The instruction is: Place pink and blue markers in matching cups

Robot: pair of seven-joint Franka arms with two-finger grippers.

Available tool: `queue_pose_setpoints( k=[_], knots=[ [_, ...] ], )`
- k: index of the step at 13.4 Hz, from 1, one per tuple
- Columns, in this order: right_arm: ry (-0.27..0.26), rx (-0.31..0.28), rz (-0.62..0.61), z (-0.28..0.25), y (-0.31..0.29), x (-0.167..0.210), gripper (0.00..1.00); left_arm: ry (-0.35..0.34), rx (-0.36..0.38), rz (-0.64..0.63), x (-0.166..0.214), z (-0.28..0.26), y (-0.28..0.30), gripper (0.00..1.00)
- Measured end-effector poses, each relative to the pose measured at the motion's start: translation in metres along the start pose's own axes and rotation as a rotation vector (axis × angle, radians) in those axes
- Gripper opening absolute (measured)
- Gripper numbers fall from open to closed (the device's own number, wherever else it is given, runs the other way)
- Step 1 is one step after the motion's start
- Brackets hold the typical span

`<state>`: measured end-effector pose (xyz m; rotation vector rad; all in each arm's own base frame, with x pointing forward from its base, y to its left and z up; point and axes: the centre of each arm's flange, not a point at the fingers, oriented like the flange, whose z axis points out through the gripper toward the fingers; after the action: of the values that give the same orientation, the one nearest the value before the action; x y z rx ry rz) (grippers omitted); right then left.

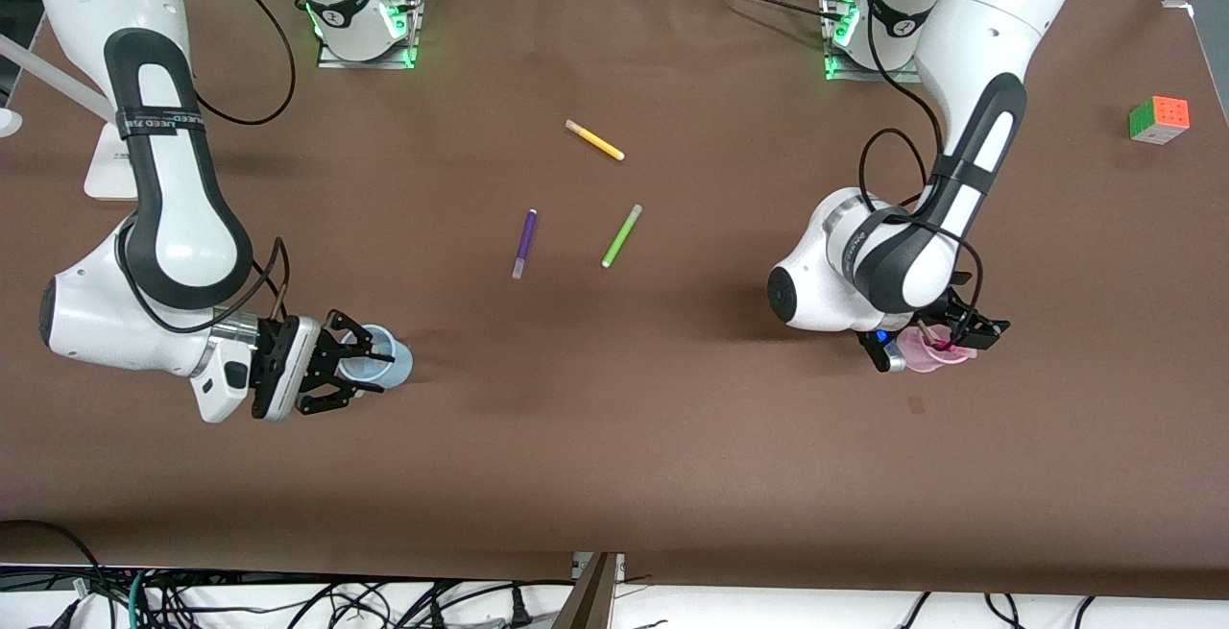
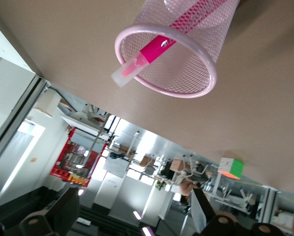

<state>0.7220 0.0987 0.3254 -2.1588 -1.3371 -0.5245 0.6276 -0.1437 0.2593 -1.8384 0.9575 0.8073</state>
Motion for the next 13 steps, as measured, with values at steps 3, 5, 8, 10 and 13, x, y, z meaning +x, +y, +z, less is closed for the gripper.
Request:
queue_pose_setpoints(
  k=[3,5,8,10,13],
  knots=[
    [-0.046,-0.047,0.202,-0.022,-0.005,0.014,0.86,0.124,-0.303,-0.178,-0.033,-0.027,-0.018,1.00],
    [-0.110,-0.100,0.359,-0.042,-0.013,0.025,1.00,0.185,-0.533,-0.317,-0.064,-0.032,-0.035,1.00],
    [-0.287,-0.170,0.595,-0.065,-0.032,0.029,1.00,0.289,-0.801,-0.488,-0.104,-0.021,-0.070,1.00],
    [-0.430,-0.254,0.727,-0.079,-0.042,0.034,1.00,0.390,-0.856,-0.566,-0.132,-0.027,-0.092,1.00],
    [-0.515,-0.411,0.943,-0.104,-0.071,0.060,1.00,0.523,-0.827,-0.651,-0.198,-0.064,-0.111,1.00]
  ],
)
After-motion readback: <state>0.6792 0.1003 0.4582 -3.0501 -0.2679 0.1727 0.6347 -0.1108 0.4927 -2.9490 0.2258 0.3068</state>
